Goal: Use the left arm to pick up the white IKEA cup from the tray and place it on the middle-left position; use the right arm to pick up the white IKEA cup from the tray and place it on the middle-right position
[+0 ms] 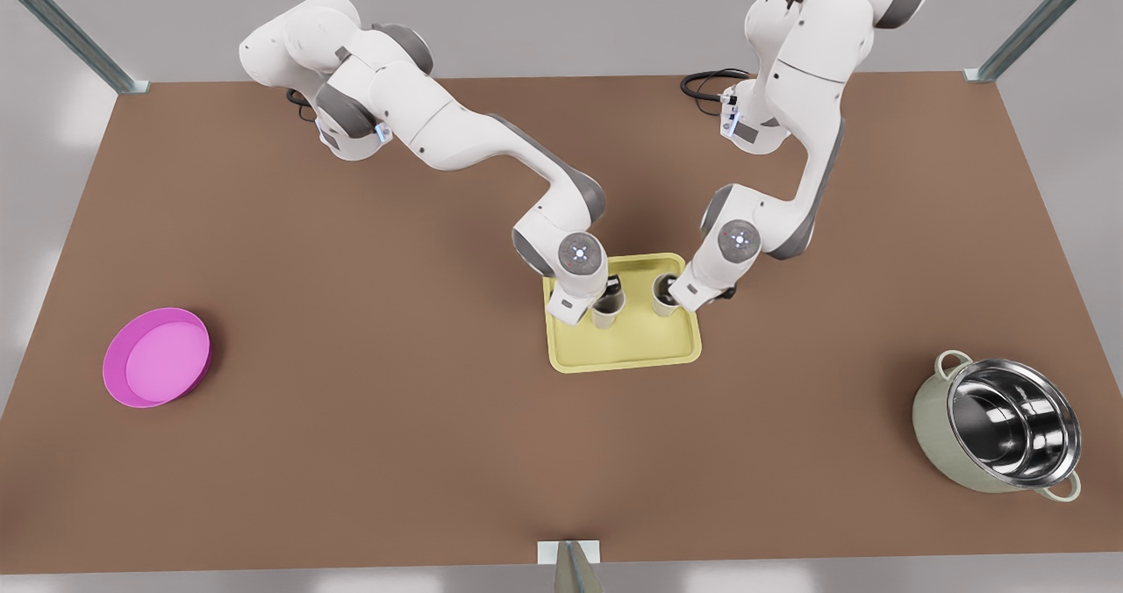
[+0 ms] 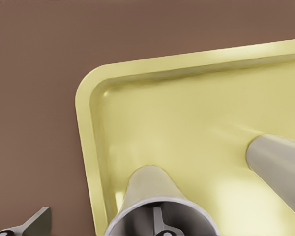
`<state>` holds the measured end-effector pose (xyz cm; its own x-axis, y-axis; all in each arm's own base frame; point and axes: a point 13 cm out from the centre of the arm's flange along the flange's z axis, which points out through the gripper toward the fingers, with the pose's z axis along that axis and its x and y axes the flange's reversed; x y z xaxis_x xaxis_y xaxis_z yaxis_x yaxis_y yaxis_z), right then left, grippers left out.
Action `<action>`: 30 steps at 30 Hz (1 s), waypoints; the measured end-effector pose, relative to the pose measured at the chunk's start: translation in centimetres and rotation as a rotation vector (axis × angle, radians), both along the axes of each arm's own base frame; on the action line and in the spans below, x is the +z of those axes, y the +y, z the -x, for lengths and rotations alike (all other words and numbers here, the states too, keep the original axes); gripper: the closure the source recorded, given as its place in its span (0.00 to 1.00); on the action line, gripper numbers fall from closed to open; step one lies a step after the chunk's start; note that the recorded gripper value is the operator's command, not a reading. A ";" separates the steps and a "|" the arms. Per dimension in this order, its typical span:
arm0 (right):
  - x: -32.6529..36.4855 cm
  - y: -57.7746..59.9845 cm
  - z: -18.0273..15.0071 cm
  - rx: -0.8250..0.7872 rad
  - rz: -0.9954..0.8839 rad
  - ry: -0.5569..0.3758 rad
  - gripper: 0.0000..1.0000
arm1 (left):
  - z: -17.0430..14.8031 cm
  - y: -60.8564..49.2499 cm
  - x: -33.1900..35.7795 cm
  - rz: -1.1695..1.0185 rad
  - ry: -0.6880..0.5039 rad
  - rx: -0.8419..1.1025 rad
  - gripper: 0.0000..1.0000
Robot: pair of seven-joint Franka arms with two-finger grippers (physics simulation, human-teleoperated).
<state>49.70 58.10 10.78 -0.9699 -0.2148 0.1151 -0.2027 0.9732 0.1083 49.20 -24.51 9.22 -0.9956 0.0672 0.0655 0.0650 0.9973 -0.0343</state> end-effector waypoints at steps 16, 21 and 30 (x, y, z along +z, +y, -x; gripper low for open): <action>2.5 -0.2 -0.9 -0.060 -0.034 0.025 1.00 | -2.2 -1.2 2.1 0.024 -0.069 0.029 0.79; 6.8 -2.1 -3.2 -0.086 -0.044 0.003 1.00 | -10.7 3.8 9.1 0.036 -0.194 0.154 0.80; 12.5 -16.3 -12.2 -0.135 0.042 -0.030 1.00 | -18.4 26.5 5.5 -0.001 -0.142 0.548 0.80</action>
<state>61.90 41.83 23.27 -0.9928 -0.0773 0.0917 -0.0717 0.9955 0.0623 67.63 1.95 14.68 -0.8842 -0.4616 -0.0714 -0.4580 0.8868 -0.0624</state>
